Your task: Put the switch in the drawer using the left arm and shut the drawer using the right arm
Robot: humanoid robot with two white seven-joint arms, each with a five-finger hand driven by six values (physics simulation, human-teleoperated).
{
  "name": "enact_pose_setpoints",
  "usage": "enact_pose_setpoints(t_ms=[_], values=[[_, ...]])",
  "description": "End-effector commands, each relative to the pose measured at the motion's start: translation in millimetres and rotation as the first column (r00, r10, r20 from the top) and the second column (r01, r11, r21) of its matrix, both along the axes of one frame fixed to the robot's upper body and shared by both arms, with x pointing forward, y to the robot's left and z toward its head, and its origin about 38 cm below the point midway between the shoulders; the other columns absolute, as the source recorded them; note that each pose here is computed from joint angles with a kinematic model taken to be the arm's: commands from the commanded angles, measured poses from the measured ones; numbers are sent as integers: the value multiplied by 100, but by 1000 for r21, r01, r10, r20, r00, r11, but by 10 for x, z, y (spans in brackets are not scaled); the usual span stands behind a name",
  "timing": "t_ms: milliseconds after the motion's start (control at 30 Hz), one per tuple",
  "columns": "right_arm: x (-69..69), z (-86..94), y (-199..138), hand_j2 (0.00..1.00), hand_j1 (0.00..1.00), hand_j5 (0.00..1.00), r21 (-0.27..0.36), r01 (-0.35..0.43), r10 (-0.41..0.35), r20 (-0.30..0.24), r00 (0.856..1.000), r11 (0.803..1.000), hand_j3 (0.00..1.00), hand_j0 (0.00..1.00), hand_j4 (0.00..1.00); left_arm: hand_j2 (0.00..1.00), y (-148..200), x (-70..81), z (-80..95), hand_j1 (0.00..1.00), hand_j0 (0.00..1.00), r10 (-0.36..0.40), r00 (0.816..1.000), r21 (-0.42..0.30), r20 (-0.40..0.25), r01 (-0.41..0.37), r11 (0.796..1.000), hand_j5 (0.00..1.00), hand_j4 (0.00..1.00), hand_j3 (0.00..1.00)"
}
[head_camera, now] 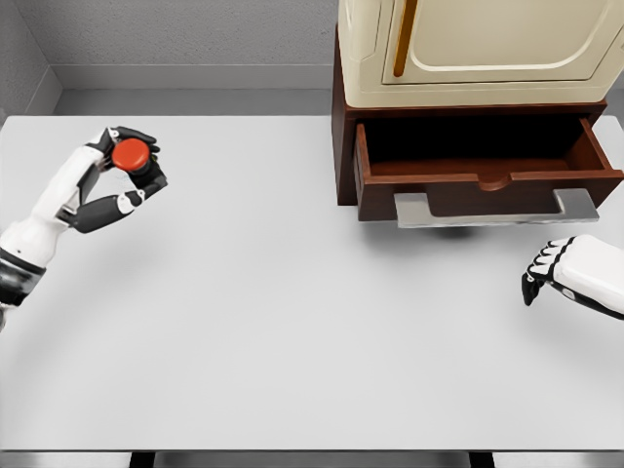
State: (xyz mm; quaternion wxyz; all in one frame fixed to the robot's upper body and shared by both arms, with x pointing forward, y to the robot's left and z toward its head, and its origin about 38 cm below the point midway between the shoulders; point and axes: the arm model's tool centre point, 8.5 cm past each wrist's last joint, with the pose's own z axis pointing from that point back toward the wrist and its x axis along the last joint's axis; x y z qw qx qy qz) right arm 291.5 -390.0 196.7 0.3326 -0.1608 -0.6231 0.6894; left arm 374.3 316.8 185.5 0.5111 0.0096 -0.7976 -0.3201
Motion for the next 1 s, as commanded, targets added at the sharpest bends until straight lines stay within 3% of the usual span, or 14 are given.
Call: enact_pose_setpoints(t_ms=[0, 233, 567, 700, 967], values=[[4, 10, -6, 26, 26, 26, 3, 2, -2, 0, 1000, 1000, 26, 26, 26, 39, -157, -23, -96, 39, 39, -43, 999, 2, -26, 43, 999, 39, 39, 39], [6, 1, -20, 26, 26, 26, 3, 7, -7, -3, 1000, 1000, 26, 26, 26, 39, -441, 52, -65, 39, 39, -90, 996, -9, 2, 90, 996, 39, 39, 39], [20, 19, -31, 26, 26, 26, 1, 10, -10, 1, 1000, 1000, 26, 26, 26, 37, -883, 156, 141, 37, 37, -140, 982, 118, 127, 125, 985, 37, 37, 37], [35, 32, -53, 26, 26, 26, -4, 15, -15, 4, 1000, 1000, 26, 26, 26, 36, -1026, 214, 218, 36, 36, -139, 972, 203, 188, 100, 974, 36, 36, 36], [39, 46, -59, 26, 26, 26, -8, 14, -14, 7, 1000, 1000, 26, 26, 26, 33, -1257, 270, 374, 33, 33, -146, 948, 304, 284, 56, 951, 33, 33, 33]])
